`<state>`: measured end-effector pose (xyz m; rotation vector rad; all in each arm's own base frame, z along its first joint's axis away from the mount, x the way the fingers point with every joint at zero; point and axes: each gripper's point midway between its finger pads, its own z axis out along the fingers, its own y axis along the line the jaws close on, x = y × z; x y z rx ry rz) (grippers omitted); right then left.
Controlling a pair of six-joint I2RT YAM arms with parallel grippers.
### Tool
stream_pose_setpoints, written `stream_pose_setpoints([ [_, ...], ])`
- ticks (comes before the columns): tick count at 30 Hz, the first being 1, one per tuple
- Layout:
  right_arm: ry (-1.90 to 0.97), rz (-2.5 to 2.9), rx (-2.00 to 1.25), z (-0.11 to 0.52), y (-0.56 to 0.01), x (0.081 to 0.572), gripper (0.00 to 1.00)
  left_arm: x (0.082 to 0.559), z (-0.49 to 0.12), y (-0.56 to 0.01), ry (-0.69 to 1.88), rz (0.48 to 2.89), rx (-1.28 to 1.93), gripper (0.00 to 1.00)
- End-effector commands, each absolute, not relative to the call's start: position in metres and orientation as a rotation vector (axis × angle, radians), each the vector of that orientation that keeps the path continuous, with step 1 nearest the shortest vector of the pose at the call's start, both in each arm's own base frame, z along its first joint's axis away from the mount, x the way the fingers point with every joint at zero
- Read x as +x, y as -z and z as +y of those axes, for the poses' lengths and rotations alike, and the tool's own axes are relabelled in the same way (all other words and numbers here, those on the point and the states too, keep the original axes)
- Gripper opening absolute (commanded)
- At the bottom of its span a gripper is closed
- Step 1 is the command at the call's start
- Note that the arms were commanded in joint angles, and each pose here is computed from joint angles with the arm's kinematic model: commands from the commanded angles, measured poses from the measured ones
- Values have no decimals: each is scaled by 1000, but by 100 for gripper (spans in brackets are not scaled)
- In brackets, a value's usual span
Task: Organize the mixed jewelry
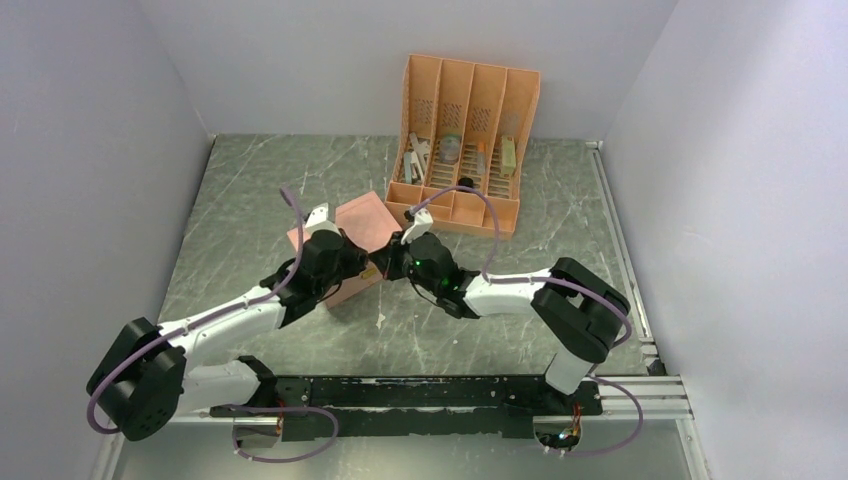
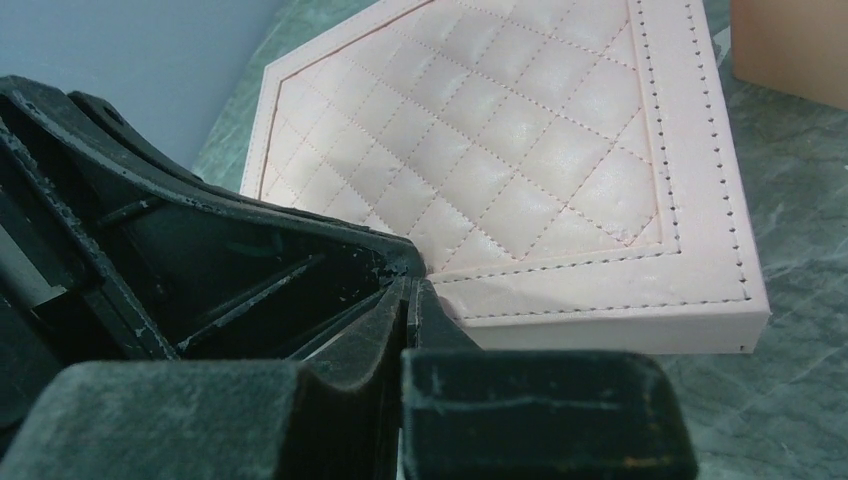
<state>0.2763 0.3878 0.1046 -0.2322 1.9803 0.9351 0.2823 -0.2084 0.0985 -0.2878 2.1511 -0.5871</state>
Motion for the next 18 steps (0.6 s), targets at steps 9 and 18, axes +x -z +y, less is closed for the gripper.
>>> stream_pose_setpoints([
  [9,-491,2560,-394,296,53,203,0,126,-147,27,287,2843,-155,5],
  [18,-620,2428,-413,331,-13,224,0,169,-188,-33,454,2689,-46,5],
])
